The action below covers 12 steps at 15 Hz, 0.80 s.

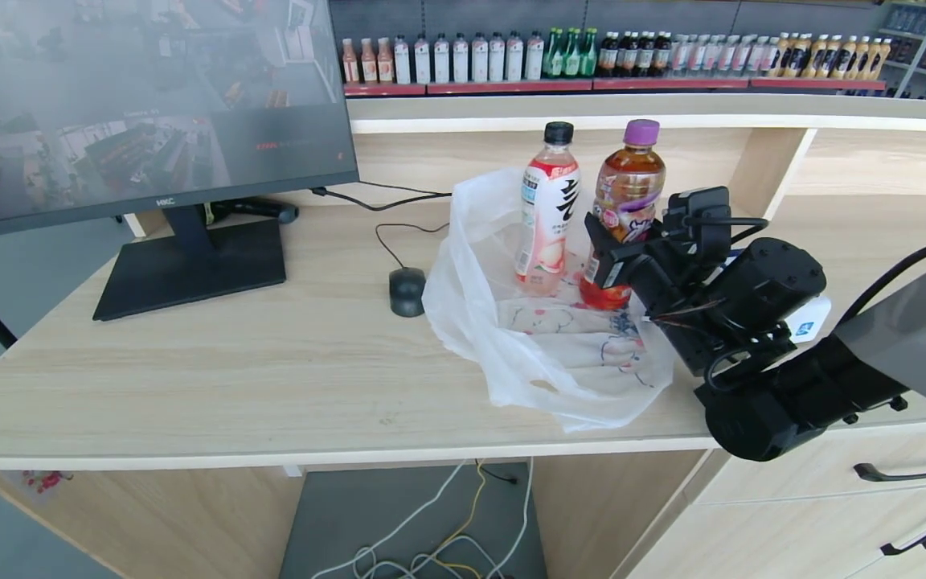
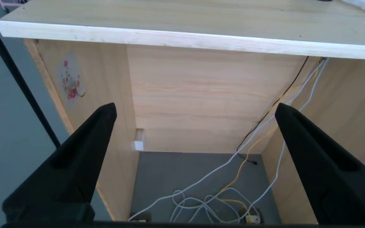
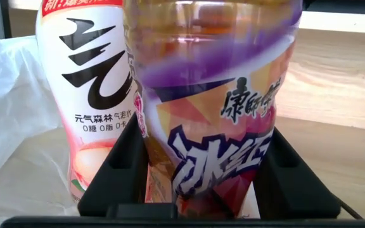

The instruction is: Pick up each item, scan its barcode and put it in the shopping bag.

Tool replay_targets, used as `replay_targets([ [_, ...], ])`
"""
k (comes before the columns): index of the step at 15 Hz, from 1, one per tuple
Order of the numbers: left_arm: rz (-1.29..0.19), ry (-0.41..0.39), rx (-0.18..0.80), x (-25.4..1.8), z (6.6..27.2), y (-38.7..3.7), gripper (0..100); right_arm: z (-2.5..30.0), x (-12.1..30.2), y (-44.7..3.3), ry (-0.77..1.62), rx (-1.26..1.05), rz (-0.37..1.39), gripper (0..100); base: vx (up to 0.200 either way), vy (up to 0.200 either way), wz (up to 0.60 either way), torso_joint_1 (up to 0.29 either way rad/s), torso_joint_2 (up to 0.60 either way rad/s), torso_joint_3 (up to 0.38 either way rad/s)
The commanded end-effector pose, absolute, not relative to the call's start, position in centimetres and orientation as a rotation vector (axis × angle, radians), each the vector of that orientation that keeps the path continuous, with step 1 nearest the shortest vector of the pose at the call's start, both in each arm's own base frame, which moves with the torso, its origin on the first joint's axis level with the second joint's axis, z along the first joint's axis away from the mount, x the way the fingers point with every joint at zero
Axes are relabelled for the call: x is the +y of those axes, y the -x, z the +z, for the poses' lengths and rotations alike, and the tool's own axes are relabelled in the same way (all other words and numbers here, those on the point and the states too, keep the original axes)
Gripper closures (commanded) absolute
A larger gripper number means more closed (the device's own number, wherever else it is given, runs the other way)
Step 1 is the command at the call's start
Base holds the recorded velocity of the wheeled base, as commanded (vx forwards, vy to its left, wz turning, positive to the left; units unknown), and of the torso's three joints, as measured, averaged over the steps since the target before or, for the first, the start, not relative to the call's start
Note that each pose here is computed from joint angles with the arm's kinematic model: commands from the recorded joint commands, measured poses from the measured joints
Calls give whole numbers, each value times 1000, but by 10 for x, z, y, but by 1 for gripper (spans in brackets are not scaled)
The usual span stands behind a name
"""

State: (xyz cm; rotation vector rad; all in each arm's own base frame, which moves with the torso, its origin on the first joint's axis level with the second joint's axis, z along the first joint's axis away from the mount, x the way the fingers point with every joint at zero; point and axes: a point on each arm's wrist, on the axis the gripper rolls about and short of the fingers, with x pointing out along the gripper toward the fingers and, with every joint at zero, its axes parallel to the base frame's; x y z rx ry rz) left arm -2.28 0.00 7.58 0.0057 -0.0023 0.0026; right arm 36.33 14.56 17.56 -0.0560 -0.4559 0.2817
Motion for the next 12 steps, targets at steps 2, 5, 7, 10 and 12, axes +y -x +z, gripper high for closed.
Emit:
replay_targets([
  [2,3,-6,-3,0,76,23,0,170,147,-365,60,-438,284,100,0,0,0,0,0,0],
  [5,3,-6,-3,0,76,23,0,169,147,-365,60,-437,285,100,0,0,0,0,0,0],
  [7,3,-6,-3,0,76,23,0,168,148,-365,60,-434,289,100,0,0,0,0,0,0],
  [10,3,-6,-3,0,76,23,0,166,148,-365,62,-425,289,100,0,0,0,0,0,0],
  [12,3,-6,-3,0,76,23,0,161,147,-363,65,-405,292,100,0,0,0,0,0,0],
])
